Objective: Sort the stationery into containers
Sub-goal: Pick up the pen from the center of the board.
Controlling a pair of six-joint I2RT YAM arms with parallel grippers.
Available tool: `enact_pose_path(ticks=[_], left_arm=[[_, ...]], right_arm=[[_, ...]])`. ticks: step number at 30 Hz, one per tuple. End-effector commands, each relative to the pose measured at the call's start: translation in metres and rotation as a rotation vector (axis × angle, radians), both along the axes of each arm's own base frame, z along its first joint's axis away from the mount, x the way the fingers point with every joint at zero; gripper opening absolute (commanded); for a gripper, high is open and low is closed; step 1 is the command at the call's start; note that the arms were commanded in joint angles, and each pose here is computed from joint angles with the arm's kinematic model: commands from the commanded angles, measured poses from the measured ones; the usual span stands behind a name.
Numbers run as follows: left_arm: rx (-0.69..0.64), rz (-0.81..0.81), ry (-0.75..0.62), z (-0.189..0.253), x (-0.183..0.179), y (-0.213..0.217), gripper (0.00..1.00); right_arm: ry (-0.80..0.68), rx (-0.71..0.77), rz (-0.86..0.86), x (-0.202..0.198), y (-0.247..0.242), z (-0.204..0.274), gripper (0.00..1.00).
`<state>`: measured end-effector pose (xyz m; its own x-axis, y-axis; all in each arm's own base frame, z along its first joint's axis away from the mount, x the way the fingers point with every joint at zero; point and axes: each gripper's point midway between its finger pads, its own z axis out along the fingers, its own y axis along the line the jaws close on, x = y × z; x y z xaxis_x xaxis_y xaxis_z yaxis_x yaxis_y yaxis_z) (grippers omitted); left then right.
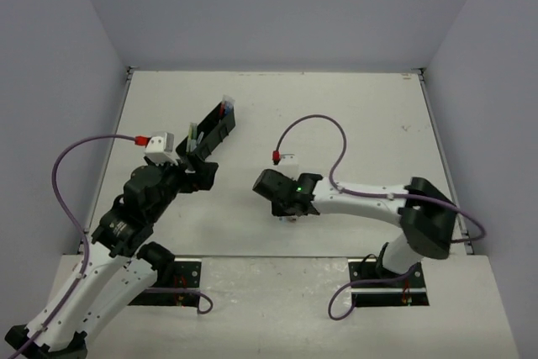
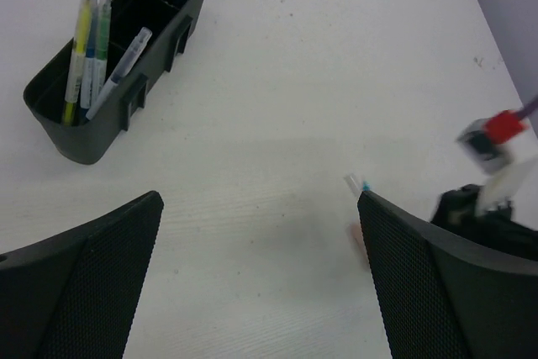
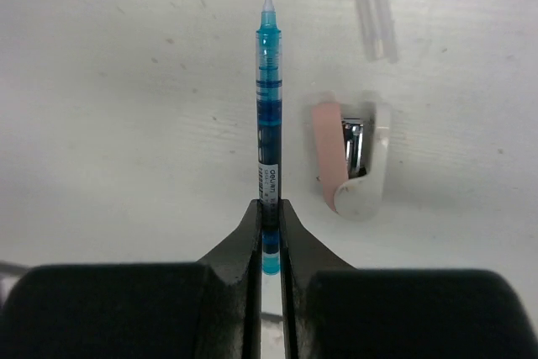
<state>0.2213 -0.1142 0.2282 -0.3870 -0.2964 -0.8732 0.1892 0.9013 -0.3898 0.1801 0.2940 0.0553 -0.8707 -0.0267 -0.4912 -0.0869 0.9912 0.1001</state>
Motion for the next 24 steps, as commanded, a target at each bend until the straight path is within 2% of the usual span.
enact_pose_path(ticks=[1,4,6,7,10,14,15,18,24], left_arm=[[-0.151,-0.017,0.095,-0.006,0.018,-0.032,1.0],[-0.179,-0.028,0.197,-0.026,0.04,-0.061,1.0],[-0.122,-0.031,0.236,-0.037,0.047,-0.085,1.0],[-0.068,0.038,0.257,-0.048,0.064,-0.091,1.0],[0.029,0.058,0.357,-0.088,0.078,-0.125,1.0],[0.077,0.112,0.427,-0.102,0.096,-0.165,1.0],[0.145,0.114,0.476,-0.122,0.089,-0.173,1.0],[0.165,0.173,0.482,-0.117,0.097,-0.198,1.0],[0.187,0.21,0.558,-0.137,0.089,-0.224,0.87]], right_arm=[[-0.217,0.138,-0.091,0.033,-0.046,0.083,0.0],[-0.247,0.123,-0.203,0.046,-0.1,0.09,0.0],[-0.277,0.106,-0.277,0.054,-0.13,0.092,0.0],[-0.288,0.123,-0.298,0.053,-0.141,0.094,0.0],[-0.321,0.112,-0.364,0.059,-0.17,0.097,0.0],[-0.339,0.094,-0.399,0.06,-0.187,0.097,0.0],[-0.34,0.086,-0.406,0.061,-0.19,0.096,0.0],[-0.335,0.051,-0.417,0.061,-0.196,0.086,0.0],[-0.337,0.034,-0.423,0.064,-0.205,0.065,0.0]])
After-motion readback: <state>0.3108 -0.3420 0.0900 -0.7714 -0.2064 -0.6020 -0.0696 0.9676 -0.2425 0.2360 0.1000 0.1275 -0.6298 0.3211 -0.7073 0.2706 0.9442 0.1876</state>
